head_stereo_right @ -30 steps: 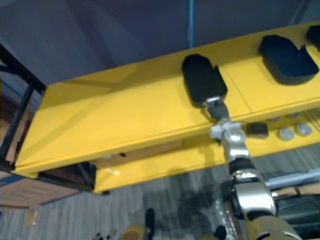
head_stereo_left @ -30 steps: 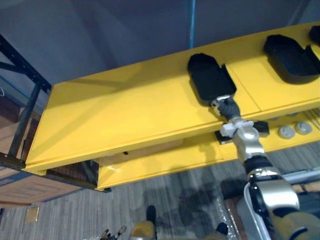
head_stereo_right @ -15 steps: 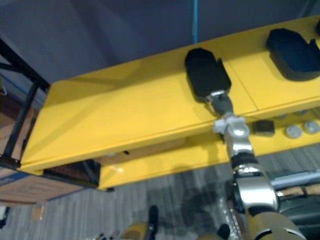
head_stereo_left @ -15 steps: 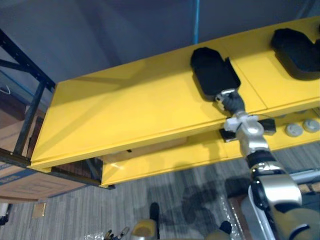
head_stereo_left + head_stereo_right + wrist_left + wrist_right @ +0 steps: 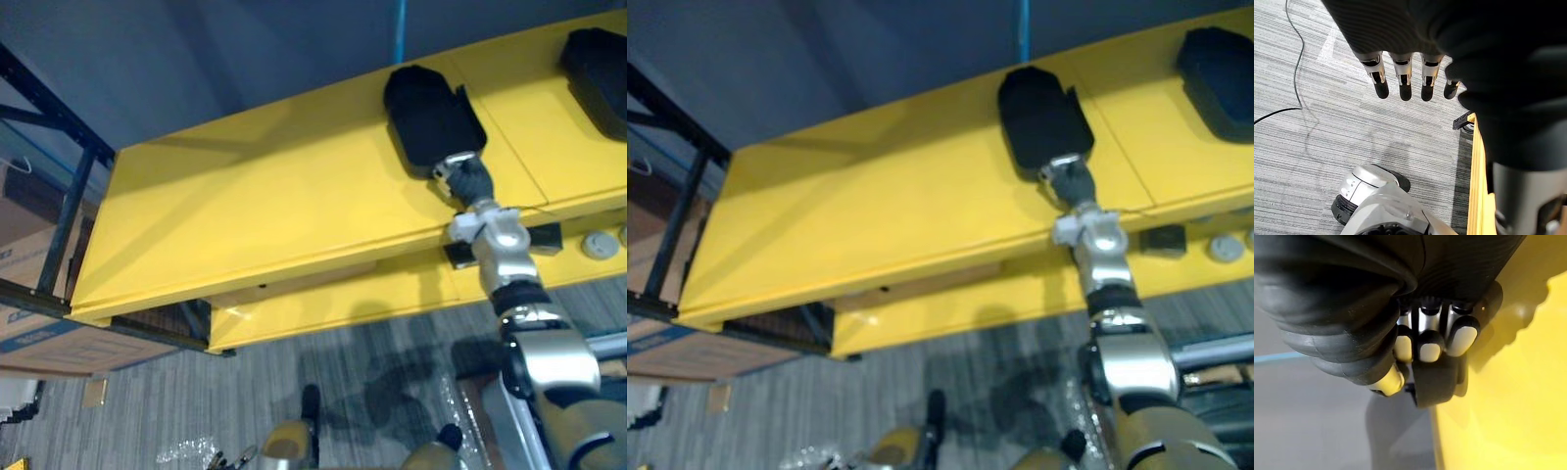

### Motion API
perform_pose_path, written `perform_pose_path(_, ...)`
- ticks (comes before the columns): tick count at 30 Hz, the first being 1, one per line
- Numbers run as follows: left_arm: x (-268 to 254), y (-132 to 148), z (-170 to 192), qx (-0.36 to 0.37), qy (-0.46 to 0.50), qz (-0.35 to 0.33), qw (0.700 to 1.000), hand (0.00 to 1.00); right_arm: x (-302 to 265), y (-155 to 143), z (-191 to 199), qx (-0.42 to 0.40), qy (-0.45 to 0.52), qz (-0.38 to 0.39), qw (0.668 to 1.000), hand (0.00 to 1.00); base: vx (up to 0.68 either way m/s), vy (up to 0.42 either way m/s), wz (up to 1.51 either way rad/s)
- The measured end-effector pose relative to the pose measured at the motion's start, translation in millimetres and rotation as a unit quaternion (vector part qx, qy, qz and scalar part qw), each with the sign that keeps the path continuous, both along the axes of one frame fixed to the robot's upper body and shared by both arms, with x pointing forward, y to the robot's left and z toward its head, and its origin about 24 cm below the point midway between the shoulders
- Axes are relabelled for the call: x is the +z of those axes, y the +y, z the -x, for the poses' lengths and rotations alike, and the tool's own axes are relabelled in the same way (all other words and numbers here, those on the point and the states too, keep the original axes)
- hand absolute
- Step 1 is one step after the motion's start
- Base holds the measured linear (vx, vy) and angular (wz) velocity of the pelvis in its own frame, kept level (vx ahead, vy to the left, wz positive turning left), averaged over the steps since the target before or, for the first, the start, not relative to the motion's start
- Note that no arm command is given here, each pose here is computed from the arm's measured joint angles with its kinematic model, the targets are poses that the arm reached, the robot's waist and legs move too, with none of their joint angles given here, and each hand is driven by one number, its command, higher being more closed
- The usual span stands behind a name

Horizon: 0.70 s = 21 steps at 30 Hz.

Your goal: Walk over and take plastic housings, then place them on the shelf

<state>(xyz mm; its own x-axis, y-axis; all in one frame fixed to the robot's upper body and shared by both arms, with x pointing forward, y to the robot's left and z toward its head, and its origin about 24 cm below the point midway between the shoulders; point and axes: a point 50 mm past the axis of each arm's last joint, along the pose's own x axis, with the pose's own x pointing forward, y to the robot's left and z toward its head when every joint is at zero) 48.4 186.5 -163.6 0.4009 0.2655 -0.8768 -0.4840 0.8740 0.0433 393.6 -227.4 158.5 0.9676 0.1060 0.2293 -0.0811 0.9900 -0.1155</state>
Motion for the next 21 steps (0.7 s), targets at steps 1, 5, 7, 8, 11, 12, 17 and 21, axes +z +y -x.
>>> perform_pose_path(1, 0, 0, 0, 0.000, -0.001, -0.001, 1.000, 0.00, 1, 0, 0, 0.000, 0.000, 0.002, 1.000, 1.00, 0.00, 0.000, 0.00)
perform_pose_path(5, 0, 0, 0, 0.000, -0.004, -0.002, 1.000, 0.00, 5, -3, 0, -0.003, -0.007, 0.012, 1.000, 1.00, 0.00, 0.000, 0.00)
perform_pose_path(7, 1, 0, -1, 0.000, -0.006, -0.002, 1.000, 0.00, 5, -3, 0, -0.004, -0.009, 0.012, 1.000, 1.00, 0.00, 0.000, 0.00)
perform_pose_path(8, 1, 0, -1, 0.000, -0.006, -0.002, 1.000, 0.00, 5, -3, 0, -0.004, -0.010, 0.013, 1.000, 1.00, 0.00, 0.000, 0.00)
perform_pose_path(11, 1, 0, -2, -0.001, -0.008, -0.001, 1.000, 0.00, 7, -2, 0, -0.005, -0.014, 0.013, 1.000, 1.00, 0.00, 0.000, 0.00)
perform_pose_path(12, 1, 0, -3, -0.003, -0.010, 0.000, 1.000, 0.00, 7, -2, 0, -0.003, -0.016, 0.013, 1.000, 1.00, 0.00, 0.000, 0.00)
perform_pose_path(17, 3, 7, -10, 0.002, -0.022, -0.007, 1.000, 0.00, -7, 20, 23, 0.042, -0.057, -0.004, 0.997, 1.00, 0.03, -0.027, -0.11)
perform_pose_path(21, 7, 25, -15, 0.016, -0.033, -0.027, 0.999, 0.00, -34, 45, 61, 0.064, -0.056, -0.042, 0.995, 1.00, 0.05, -0.044, -0.33)
